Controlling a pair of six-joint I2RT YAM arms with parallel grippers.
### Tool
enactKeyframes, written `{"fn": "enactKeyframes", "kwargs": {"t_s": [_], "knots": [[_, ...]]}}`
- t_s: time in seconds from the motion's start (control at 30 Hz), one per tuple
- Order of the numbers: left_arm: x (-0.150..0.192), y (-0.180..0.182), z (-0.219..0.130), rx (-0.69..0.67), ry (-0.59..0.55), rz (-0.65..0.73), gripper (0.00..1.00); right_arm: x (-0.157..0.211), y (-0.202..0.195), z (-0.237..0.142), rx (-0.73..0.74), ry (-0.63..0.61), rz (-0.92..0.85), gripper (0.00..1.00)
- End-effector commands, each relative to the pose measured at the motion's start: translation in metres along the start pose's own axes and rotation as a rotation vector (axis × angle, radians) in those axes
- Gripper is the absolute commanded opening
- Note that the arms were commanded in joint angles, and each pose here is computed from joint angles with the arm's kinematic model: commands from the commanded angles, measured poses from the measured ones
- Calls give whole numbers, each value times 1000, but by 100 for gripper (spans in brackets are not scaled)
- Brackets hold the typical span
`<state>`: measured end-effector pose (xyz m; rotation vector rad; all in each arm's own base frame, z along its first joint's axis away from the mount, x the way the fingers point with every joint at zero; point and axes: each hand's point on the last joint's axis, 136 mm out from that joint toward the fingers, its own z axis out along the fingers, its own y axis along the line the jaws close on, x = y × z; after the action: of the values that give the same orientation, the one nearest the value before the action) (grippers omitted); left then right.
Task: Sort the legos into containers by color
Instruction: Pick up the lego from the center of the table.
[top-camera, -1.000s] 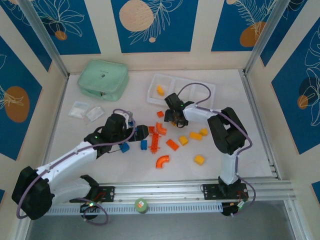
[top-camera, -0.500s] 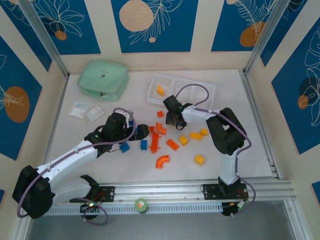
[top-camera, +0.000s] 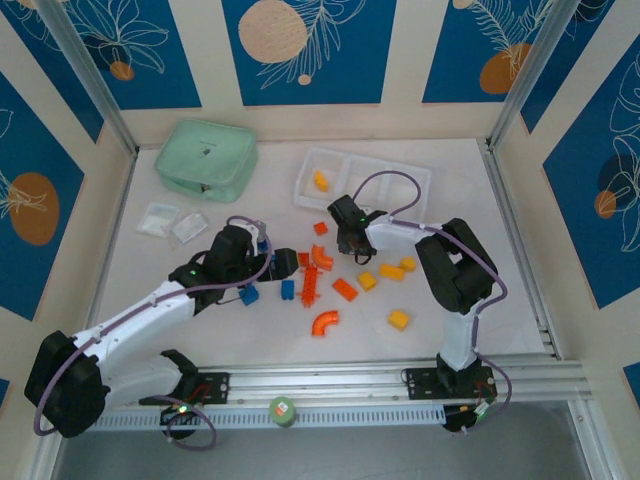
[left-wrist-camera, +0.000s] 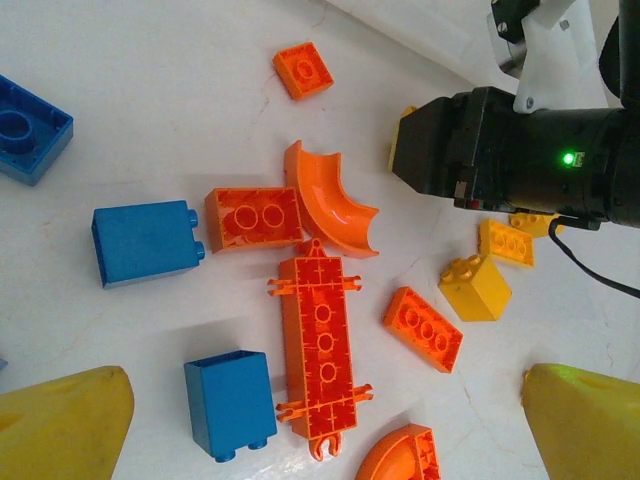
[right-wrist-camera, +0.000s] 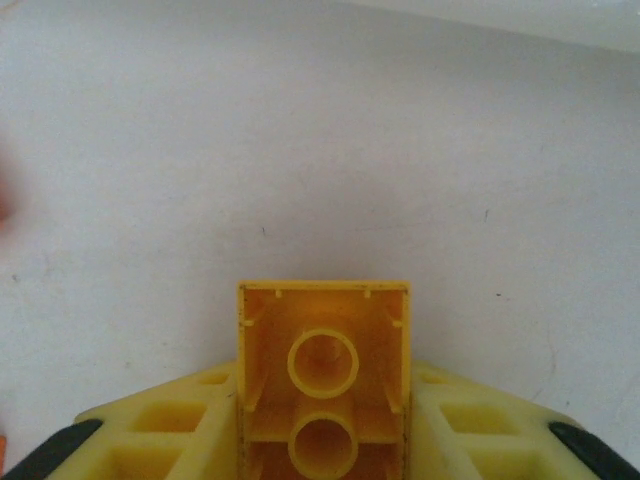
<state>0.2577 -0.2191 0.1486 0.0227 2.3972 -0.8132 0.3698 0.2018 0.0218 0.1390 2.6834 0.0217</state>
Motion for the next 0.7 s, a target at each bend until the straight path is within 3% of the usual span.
{"fn": "enactKeyframes", "kwargs": {"t_s": [0.0,0.3,0.67], "knots": [[-13,-10,-9,13,-44,23,99,-2,7,-8,-41,-12,0,33],[-17,-12,-14,12,-65,29,99,-16,10,-28,-69,-69,-36,23],[-30,-6,-25,-33,-96,50,99,-50,41,-70,-137,-170,-139,21]]}}
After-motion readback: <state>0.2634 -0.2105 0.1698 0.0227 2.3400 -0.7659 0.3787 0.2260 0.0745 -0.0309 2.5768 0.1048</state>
